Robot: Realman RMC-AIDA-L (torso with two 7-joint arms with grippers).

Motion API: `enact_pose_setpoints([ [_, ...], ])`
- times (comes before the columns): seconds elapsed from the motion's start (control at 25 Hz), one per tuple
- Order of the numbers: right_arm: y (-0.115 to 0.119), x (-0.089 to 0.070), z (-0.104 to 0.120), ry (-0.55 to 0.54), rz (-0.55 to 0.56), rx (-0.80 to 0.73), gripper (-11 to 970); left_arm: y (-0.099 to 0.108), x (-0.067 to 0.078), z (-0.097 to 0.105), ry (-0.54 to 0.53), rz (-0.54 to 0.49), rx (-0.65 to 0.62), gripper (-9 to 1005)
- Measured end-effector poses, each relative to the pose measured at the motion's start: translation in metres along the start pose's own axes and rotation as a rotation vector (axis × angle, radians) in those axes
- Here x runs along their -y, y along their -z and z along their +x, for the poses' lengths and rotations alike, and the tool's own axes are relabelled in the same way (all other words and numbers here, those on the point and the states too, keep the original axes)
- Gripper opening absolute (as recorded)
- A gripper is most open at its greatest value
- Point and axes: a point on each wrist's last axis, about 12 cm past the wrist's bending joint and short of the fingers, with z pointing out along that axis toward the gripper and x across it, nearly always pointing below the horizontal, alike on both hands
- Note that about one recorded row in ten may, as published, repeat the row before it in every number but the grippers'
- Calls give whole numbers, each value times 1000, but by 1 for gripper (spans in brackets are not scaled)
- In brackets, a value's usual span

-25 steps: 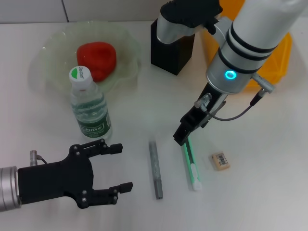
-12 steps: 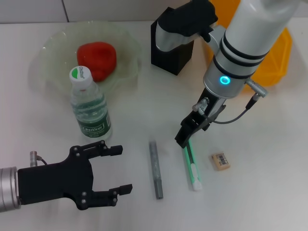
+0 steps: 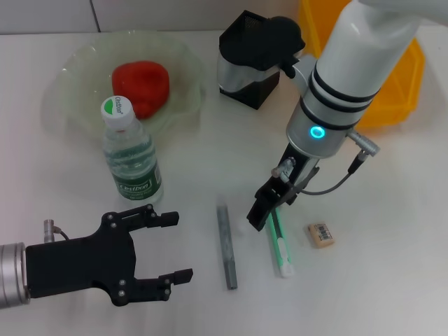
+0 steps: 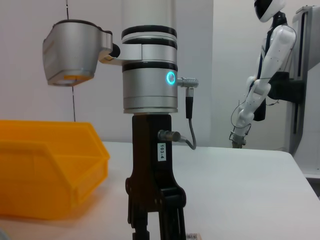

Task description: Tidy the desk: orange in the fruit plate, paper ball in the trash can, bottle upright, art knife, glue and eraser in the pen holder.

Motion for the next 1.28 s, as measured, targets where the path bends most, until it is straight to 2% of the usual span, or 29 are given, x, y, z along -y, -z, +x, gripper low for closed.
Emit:
enact_pose_setpoints([
  [0.4,-4,-5,4,18,-10,-38,765,3,2,2,6,-3,-3,803],
  [0.72,-7,-1,8,2,-1,-64,723,3,2,2,7,-2,-3,801],
  [0.92,-9,0,8,-4,-3,-58,500,2,2,2,5,4,-9,799],
  [1.28,-7,-1,5,-4,-6,-48,497,1,1,2,5,5,-10,797],
])
